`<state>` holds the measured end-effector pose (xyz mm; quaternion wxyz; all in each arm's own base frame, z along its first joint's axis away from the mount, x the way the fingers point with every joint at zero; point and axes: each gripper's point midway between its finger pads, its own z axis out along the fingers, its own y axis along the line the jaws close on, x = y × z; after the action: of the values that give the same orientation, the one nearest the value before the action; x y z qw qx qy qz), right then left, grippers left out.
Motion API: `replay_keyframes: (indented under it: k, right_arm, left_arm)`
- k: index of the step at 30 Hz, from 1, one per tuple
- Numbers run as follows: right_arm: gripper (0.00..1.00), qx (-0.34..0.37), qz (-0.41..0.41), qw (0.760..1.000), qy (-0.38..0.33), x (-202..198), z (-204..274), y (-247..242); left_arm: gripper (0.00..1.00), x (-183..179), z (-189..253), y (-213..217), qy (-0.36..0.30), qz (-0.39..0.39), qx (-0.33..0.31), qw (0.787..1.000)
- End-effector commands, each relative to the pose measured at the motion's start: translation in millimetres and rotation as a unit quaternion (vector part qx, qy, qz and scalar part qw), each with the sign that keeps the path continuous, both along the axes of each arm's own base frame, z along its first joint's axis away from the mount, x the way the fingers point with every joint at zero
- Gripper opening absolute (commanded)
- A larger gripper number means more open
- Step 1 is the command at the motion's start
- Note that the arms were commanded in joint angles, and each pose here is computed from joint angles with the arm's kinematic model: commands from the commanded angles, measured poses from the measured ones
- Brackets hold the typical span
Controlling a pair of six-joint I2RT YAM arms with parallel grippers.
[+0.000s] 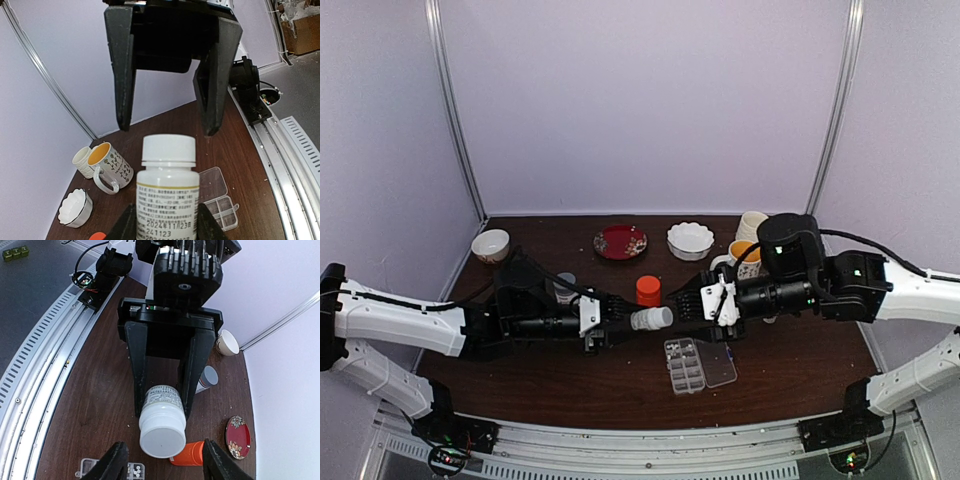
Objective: Sort the pills into containers
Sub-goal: Screw the lid of the pill bottle onto the pill bottle.
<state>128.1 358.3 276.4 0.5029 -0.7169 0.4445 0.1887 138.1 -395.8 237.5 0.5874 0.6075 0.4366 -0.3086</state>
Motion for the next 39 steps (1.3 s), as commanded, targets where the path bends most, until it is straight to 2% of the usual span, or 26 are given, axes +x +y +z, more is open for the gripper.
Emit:
replay_keyframes:
  k: [1, 15, 21, 25, 30, 34, 36, 39]
  right_arm:
    - [0.52, 0.008, 0.015, 0.999, -0.041, 2, 18, 10]
    - [0.46, -0.007, 0.017, 0.999, -0.043, 3, 12, 17]
    - [0.49, -0.016, 0.016, 0.999, -0.048, 4, 7, 17]
    - [0.36, -0.017, 0.015, 0.999, -0.050, 5, 8, 18]
    - [0.33, -0.018, 0.012, 0.998, -0.052, 7, 9, 18]
    - [0.25, -0.018, 0.006, 0.999, -0.044, 8, 9, 19]
    - [0.21, -0.011, -0.008, 0.999, -0.029, 10, 12, 20]
    - [0.17, 0.004, -0.048, 0.998, 0.031, 16, 17, 25]
  left_arm:
    - [0.01, -5, 32, -3, -0.010, -0.014, -0.047, 0.999]
    - [0.01, -6, 32, -3, -0.011, -0.015, -0.048, 0.999]
    - [0.01, -6, 32, -3, -0.011, -0.015, -0.048, 0.999]
    - [0.01, -6, 31, -3, -0.010, -0.014, -0.048, 0.999]
    - [0.01, -5, 32, -3, -0.011, -0.014, -0.049, 0.999]
    - [0.01, -6, 33, -2, -0.012, -0.014, -0.050, 0.999]
    - [0.01, -5, 33, -2, -0.012, -0.013, -0.050, 0.999]
    - [0.01, -4, 34, -2, -0.013, -0.009, -0.052, 0.999]
